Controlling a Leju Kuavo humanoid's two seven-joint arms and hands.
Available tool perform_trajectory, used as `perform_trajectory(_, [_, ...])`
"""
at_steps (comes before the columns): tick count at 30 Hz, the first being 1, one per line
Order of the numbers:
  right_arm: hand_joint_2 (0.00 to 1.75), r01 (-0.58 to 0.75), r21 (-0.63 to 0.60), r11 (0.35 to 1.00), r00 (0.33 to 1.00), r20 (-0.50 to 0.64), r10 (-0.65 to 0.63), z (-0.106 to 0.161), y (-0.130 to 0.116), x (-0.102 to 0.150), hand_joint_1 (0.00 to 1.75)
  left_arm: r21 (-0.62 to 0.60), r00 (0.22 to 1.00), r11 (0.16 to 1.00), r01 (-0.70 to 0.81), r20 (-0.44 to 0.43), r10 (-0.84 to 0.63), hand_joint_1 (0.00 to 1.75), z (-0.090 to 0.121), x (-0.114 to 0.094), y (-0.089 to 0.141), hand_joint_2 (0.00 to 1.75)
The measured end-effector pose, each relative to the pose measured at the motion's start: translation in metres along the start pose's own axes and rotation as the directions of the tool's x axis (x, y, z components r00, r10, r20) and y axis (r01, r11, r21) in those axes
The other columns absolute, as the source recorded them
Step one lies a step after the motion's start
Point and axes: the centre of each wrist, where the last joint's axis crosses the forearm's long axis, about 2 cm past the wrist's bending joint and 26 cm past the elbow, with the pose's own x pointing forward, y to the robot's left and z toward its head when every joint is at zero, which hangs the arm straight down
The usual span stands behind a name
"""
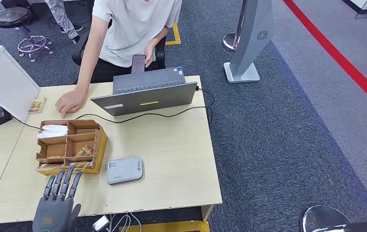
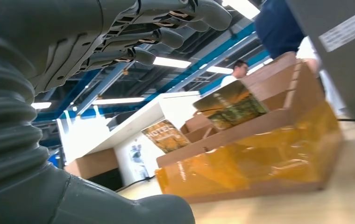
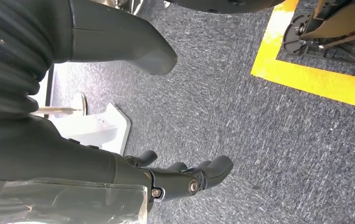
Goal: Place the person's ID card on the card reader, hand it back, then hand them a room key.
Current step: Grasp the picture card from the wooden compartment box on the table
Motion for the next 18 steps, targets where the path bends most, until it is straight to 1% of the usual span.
perform_trajectory(3, [1.75,-0.009,-0.002,1.000,1.000,0.001,0.009,0.000,0.000,0.000,0.00,0.008,0.999,1.000,0.008,-0.035,-0.008,0.00,-0.005,-0.009,0.001,1.75])
perform_trajectory(12, [1.75,-0.036,-0.001,0.999,0.999,0.007,0.036,0.000,-0.001,0.000,0.00,0.037,0.995,0.999,0.026,-0.093,-0.023,0.00,-0.018,-0.033,0.004,1.75])
perform_trajectory(18, [1.75,-0.059,0.003,0.998,0.998,0.012,0.059,0.000,-0.002,0.002,0.00,0.078,0.992,0.997,0.028,-0.128,-0.018,0.00,-0.033,-0.039,0.008,1.75])
